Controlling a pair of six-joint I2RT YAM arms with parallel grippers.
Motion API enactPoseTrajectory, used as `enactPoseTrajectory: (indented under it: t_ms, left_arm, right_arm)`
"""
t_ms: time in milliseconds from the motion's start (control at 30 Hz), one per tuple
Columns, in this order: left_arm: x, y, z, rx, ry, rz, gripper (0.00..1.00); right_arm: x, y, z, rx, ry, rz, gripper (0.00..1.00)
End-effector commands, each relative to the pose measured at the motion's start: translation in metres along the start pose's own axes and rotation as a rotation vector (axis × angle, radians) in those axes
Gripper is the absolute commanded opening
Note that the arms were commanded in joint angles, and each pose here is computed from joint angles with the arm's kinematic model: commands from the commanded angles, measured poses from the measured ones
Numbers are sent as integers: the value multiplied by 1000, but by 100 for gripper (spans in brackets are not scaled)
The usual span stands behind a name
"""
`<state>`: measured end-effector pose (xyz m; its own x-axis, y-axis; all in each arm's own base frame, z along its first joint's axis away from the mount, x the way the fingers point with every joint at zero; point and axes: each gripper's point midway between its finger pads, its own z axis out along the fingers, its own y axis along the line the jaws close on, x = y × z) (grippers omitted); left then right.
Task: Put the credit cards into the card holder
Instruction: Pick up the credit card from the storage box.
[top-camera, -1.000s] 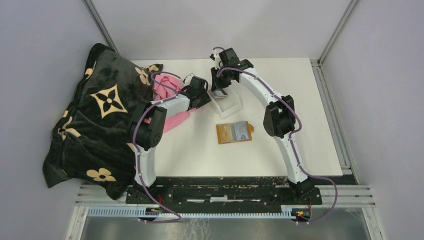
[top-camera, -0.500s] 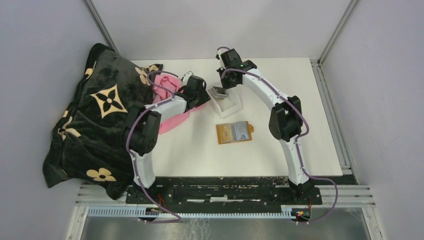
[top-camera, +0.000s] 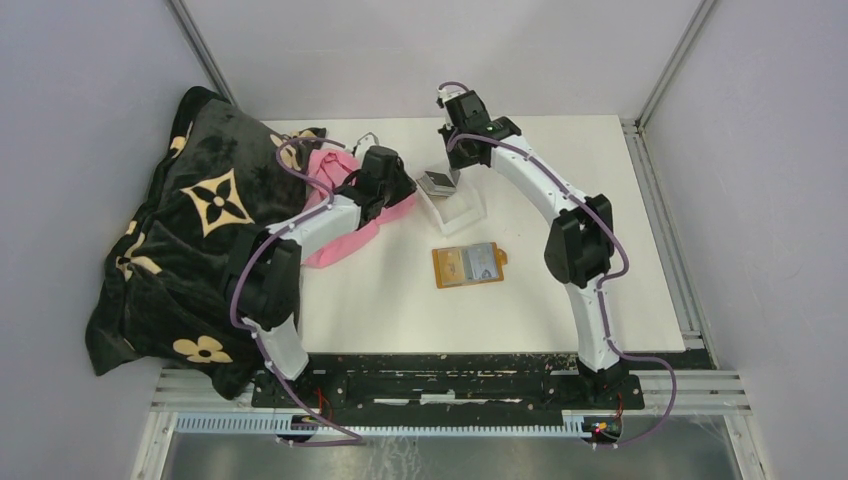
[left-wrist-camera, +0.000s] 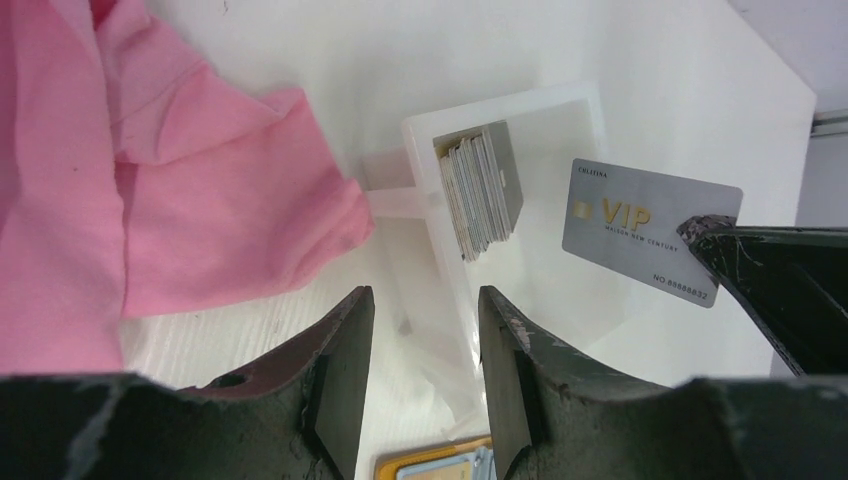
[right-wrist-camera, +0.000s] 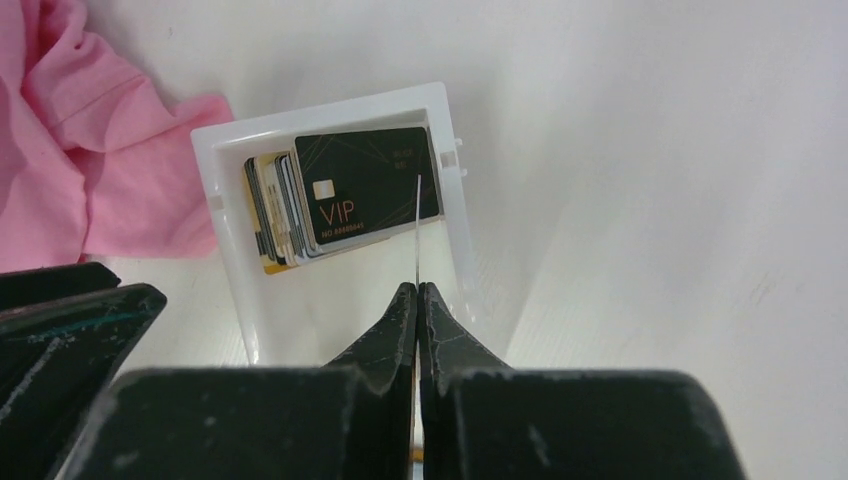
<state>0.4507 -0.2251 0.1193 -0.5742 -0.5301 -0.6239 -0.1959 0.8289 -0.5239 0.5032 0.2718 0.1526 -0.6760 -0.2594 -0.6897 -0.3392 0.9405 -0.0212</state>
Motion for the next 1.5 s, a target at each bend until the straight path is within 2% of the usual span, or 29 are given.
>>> enactPoseTrajectory:
  t_ms: [0,400,700,1067,1467]
  left_arm:
    - [-33,-27,-30,101,-104,-12,51]
    - [2,-77,-106,585,14,129,51]
    - [35,-93,-160,850,144,232,51]
    - [86,-77,-192,989,352,279,50]
    - [103,-70,-201,1039,420,293,51]
  right_arm:
    - [-46,1,-70,-42,-155,26,1]
    - [29,46,-181,-409,-56,92,1]
    - [88,65,-219,-576,23,140,1]
    - [117,86,-231,-758,98,210,1]
    - [124,87,-216,-828,158,278,1]
